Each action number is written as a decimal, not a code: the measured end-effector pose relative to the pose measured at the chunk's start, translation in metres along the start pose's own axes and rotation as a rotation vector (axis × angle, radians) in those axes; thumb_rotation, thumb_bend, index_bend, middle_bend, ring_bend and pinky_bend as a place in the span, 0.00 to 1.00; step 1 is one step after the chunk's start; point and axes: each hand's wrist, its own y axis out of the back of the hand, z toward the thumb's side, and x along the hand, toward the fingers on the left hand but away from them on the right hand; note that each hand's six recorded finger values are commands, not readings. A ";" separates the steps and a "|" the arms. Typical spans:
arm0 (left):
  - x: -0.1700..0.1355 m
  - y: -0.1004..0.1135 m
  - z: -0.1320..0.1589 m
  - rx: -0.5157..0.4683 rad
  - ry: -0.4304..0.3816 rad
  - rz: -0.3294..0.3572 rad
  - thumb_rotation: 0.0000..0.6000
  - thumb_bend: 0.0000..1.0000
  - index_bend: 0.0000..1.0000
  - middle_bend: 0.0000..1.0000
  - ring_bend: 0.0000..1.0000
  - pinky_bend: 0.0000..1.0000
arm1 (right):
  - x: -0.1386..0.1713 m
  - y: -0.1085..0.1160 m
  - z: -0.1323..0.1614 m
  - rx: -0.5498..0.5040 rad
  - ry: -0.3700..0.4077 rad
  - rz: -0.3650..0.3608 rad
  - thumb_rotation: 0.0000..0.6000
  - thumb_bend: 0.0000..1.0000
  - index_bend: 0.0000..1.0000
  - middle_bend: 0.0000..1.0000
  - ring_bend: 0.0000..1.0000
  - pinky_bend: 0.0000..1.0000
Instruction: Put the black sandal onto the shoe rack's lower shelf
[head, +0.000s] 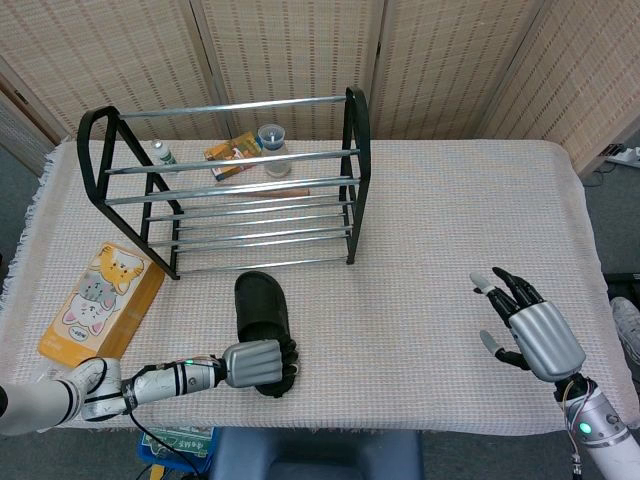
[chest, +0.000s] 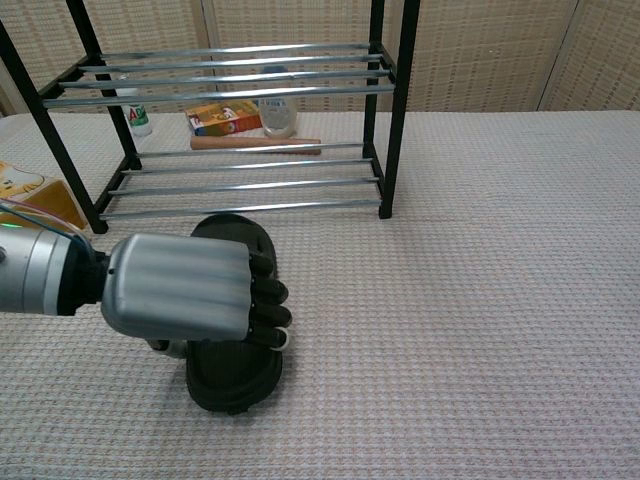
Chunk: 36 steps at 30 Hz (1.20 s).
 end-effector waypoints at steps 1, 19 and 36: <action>-0.002 0.001 0.000 0.001 0.002 0.006 1.00 0.17 0.52 0.36 0.29 0.39 | 0.000 0.000 0.000 0.000 0.000 -0.001 1.00 0.38 0.00 0.25 0.10 0.15; -0.020 0.041 -0.017 0.028 0.110 0.089 1.00 0.17 0.51 0.36 0.29 0.39 | 0.006 0.004 0.002 -0.005 0.007 -0.022 1.00 0.39 0.00 0.25 0.10 0.15; 0.003 0.026 -0.076 0.069 0.292 0.036 1.00 0.17 0.50 0.36 0.29 0.39 | 0.010 0.009 -0.001 -0.002 0.000 -0.039 1.00 0.38 0.00 0.25 0.10 0.15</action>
